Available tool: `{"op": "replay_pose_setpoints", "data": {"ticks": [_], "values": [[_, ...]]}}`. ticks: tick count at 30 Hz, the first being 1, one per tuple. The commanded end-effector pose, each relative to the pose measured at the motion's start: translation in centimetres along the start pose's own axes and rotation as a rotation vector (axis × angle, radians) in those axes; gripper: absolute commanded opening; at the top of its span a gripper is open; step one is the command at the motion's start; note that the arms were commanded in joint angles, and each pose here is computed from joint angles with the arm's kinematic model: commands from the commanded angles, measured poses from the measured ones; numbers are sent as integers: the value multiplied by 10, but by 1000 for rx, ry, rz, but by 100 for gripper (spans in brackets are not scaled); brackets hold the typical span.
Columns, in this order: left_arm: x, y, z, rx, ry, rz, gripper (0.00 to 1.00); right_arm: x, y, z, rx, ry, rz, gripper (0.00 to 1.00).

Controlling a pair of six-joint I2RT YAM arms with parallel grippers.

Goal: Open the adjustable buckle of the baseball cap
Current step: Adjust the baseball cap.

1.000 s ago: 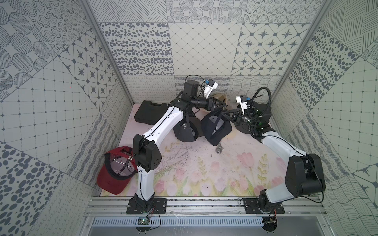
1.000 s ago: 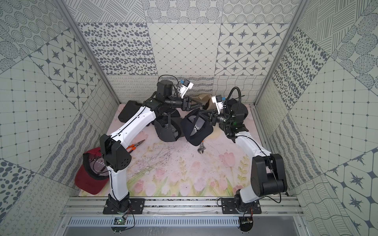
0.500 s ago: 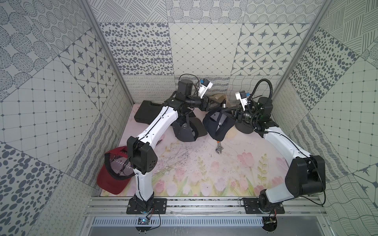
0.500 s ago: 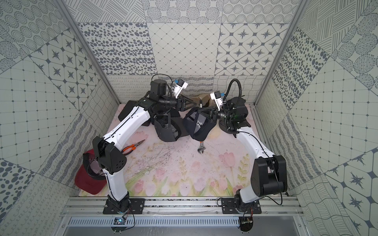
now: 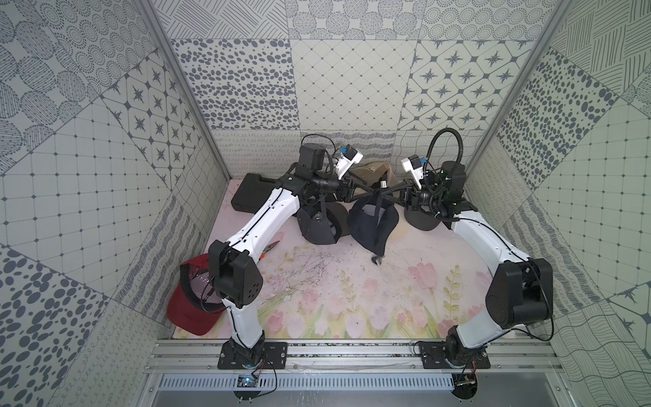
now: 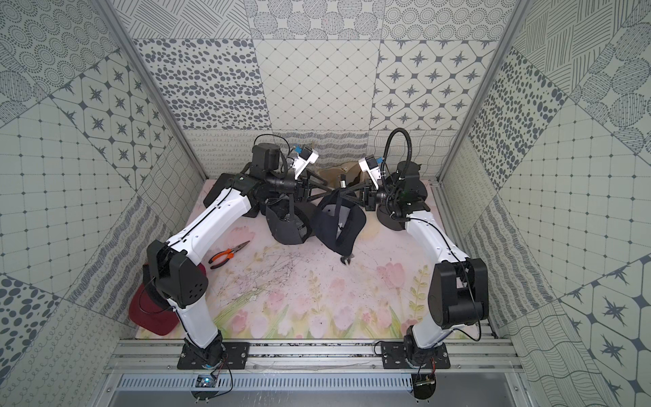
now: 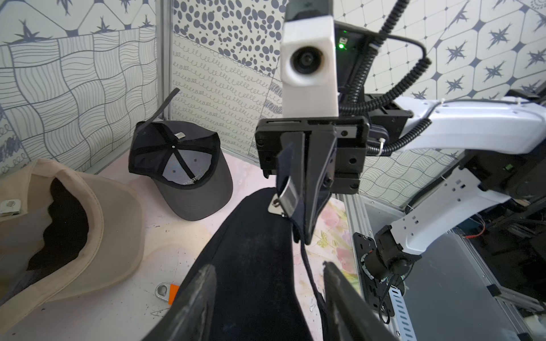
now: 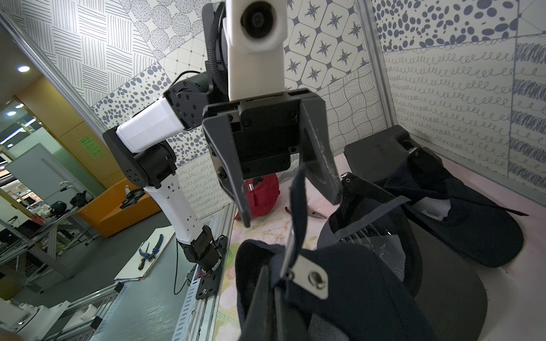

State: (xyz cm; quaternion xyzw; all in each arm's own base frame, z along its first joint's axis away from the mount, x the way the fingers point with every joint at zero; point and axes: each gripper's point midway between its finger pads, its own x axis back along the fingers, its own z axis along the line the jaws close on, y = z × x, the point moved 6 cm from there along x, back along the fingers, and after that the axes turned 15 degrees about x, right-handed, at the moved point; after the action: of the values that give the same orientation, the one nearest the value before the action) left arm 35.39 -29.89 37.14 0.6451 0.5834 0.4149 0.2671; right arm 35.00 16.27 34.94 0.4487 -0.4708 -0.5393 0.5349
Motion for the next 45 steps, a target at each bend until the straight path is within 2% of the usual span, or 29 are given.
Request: {"op": "replay_pose_setpoints", "data": {"ticks": [1,10,22,31,38,40,45], "values": [[-3,-5,-21,-180,-132,9,61,-1,15,6,81,44,-8,0],[-14,-5,-4,-208,0,-2,55,-3,17,9,87,60,-7,0],[-17,-1,7,-207,102,-25,43,-8,17,12,94,85,-6,0],[-22,8,-3,-208,107,-81,33,-11,15,16,93,95,-5,0],[-25,6,-5,-227,139,-86,34,-10,17,21,103,91,-7,0],[-26,6,-6,-231,140,-98,28,-11,16,21,101,88,-6,0],[-25,11,-9,-214,156,-147,0,-11,13,21,91,61,-7,0]]}}
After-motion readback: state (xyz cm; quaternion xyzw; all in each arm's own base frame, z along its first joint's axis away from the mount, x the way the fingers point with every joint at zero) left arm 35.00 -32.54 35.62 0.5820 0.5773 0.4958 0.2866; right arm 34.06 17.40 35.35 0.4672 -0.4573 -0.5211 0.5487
